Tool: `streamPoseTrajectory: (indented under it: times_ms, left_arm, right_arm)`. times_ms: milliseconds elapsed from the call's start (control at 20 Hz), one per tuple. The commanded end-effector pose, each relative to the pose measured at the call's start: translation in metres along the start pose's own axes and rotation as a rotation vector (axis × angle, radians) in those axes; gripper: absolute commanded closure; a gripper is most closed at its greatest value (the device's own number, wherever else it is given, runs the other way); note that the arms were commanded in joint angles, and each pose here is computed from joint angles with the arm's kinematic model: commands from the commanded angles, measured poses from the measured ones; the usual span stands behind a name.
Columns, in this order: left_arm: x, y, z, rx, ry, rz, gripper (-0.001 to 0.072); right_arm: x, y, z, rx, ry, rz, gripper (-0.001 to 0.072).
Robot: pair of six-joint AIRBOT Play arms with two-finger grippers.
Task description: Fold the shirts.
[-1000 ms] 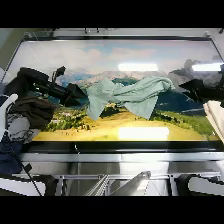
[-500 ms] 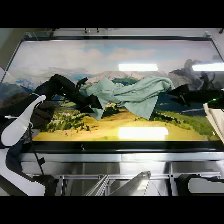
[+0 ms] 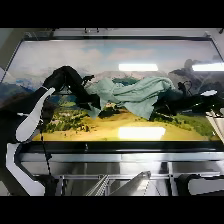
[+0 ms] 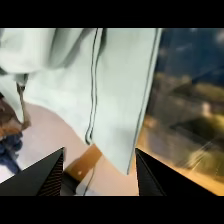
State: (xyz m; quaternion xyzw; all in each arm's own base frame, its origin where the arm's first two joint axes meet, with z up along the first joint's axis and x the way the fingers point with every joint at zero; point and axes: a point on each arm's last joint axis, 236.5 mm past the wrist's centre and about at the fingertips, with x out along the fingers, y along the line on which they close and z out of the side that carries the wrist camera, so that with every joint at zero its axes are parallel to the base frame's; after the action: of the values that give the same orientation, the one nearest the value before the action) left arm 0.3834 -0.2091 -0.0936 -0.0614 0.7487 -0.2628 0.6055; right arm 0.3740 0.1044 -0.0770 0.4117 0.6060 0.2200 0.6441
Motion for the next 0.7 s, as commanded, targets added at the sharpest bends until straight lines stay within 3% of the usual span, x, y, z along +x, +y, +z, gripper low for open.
streamPoseTrajectory:
  times_ms: [0, 450, 500, 550, 650]
  left_arm:
    - [-0.026, -0.017, 0.006, 0.032, -0.013, -0.008, -0.0003]
    - [-0.033, 0.018, -0.001, -0.062, -0.004, -0.026, -0.0003]
    - [-0.03, 0.023, -0.005, -0.079, 0.007, -0.03, -0.0003]
    - [-0.027, 0.028, -0.006, -0.092, 0.007, -0.033, -0.0003]
    - [-0.025, 0.033, -0.001, -0.104, -0.022, -0.031, -0.0003]
  right_arm:
    - [0.024, 0.01, -0.027, -0.023, 0.093, 0.002, 0.023]
    - [0.085, 0.011, -0.027, -0.021, 0.069, -0.038, 0.0232]
    - [0.082, 0.015, -0.031, -0.03, 0.091, -0.014, 0.0332]
    - [0.075, 0.021, -0.034, -0.039, 0.105, 0.012, 0.0372]
    - [0.053, 0.033, -0.032, -0.053, 0.097, 0.051, 0.0365]
